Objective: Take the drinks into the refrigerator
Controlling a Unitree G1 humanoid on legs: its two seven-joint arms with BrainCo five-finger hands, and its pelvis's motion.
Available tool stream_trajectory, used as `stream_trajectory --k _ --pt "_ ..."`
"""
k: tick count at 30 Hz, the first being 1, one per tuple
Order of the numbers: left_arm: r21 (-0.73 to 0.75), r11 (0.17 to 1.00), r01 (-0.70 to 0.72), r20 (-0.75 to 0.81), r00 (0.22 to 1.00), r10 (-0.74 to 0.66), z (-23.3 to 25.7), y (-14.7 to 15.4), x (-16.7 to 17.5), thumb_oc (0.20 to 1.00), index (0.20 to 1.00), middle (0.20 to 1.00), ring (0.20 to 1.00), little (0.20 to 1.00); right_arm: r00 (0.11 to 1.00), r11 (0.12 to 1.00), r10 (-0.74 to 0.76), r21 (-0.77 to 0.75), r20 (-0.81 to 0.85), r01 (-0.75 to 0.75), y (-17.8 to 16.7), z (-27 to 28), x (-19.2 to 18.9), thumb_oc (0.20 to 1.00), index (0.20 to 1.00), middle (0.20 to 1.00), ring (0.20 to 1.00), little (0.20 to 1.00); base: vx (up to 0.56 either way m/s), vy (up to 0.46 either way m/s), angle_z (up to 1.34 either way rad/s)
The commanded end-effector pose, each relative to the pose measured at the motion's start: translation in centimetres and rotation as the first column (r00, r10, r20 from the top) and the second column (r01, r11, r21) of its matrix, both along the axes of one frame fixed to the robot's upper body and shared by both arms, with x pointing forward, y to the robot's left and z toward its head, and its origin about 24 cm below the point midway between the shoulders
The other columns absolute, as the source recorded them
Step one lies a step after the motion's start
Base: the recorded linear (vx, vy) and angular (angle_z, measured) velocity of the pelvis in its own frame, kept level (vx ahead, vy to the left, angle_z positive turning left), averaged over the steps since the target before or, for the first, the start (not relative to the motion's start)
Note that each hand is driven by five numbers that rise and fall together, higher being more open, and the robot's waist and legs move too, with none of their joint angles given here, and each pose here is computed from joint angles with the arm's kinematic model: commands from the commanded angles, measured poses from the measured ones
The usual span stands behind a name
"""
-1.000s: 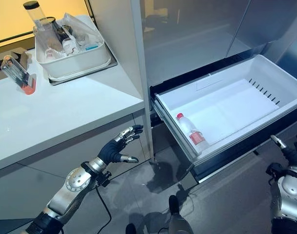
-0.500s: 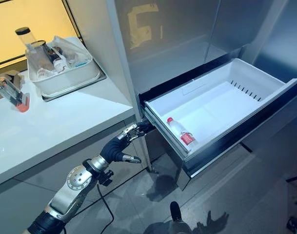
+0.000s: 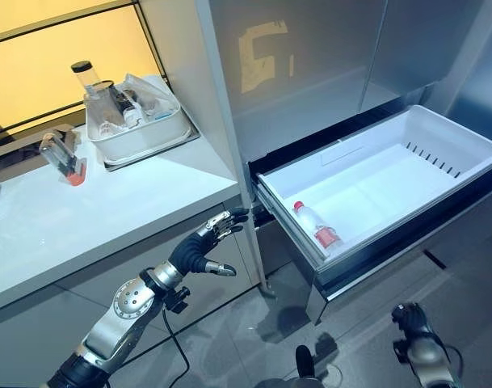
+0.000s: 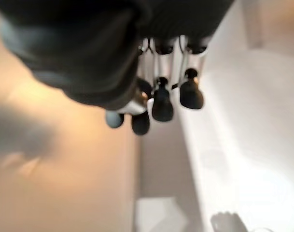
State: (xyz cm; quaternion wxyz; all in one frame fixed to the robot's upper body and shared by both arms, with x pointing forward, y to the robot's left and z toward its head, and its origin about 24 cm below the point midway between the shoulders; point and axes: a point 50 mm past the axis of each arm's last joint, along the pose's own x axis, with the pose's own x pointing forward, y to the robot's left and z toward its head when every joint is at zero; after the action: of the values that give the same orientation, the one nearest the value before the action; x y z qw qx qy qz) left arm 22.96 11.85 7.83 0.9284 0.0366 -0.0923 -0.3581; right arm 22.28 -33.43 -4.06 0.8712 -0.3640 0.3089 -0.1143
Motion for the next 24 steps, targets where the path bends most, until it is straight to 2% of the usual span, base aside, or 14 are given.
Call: stream_trajectory --k 1,2,3,5,6,7,9,14,17,24 --pt "-0.009 0.999 0.042 0.040 0.998 -0.042 1.1 0.1 0.0 1.000 1.000 1.000 1.000 1.000 0.950 0.965 0.247 -0.136 0.189 -0.224 2.5 6.0 6.7 0.200 0.200 0.200 0.200 0.200 -0.01 -0.008 0.08" --pt "-0.010 0.999 0.041 0.041 0.998 -0.040 1.2 0.2 0.0 1.000 1.000 1.000 1.000 1.000 0.950 0.965 0.249 -0.137 0.189 -0.225 2.5 6.0 6.8 0.200 0.200 0.200 0.200 0.200 -0.02 -0.014 0.11" --pt "0.016 0.999 0.046 0.037 0.998 -0.047 0.8 0.3 -0.2 1.000 1.000 1.000 1.000 1.000 0.906 0.930 0.348 -0.210 0.240 -0.301 4.1 8.6 9.0 0.200 0.200 0.200 0.200 0.200 -0.01 -0.006 0.10" --pt "0.025 0.999 0.044 0.037 0.998 -0.045 0.7 0.3 -0.2 1.000 1.000 1.000 1.000 1.000 0.886 0.916 0.383 -0.233 0.263 -0.327 4.9 9.6 9.9 0.200 0.200 0.200 0.200 0.200 -0.03 -0.014 0.10" --pt "0.049 0.997 0.052 0.030 0.998 -0.053 0.4 0.3 -0.4 1.000 1.000 1.000 1.000 1.000 0.825 0.881 0.458 -0.292 0.329 -0.373 6.7 12.5 11.8 0.200 0.200 0.200 0.200 0.200 -0.03 -0.014 0.05" --pt "0.049 0.998 0.050 0.032 0.998 -0.052 0.4 0.4 -0.3 1.000 1.000 1.000 1.000 1.000 0.825 0.880 0.459 -0.293 0.330 -0.373 6.8 12.6 11.9 0.200 0.200 0.200 0.200 0.200 -0.05 -0.006 0.00" --pt "0.087 0.994 0.063 0.024 0.998 -0.066 -0.2 0.3 -0.5 1.000 1.000 1.000 1.000 1.000 0.739 0.836 0.538 -0.364 0.406 -0.410 9.3 16.4 14.0 0.200 0.200 0.200 0.200 0.200 -0.07 -0.010 0.02" --pt "0.123 0.989 0.084 0.012 0.996 -0.086 -0.7 0.3 -0.8 1.000 1.000 1.000 1.000 1.000 0.656 0.783 0.604 -0.492 0.453 -0.381 11.1 22.0 16.3 0.200 0.200 0.200 0.200 0.200 -0.08 0.000 0.05" --pt "0.154 0.981 0.120 0.033 0.991 -0.126 -0.4 -0.2 -0.8 1.000 1.000 1.000 1.000 1.000 0.596 0.728 0.662 -0.578 0.455 -0.369 13.7 26.0 17.8 0.200 0.200 0.200 0.200 0.200 -0.09 0.014 0.14" --pt "0.153 0.984 0.091 0.111 0.988 -0.108 0.6 -1.4 0.1 1.000 1.000 1.000 1.000 1.000 0.525 0.675 0.709 -0.669 0.471 -0.311 16.6 29.7 18.5 0.200 0.200 0.200 0.200 0.200 -0.09 0.010 0.05"
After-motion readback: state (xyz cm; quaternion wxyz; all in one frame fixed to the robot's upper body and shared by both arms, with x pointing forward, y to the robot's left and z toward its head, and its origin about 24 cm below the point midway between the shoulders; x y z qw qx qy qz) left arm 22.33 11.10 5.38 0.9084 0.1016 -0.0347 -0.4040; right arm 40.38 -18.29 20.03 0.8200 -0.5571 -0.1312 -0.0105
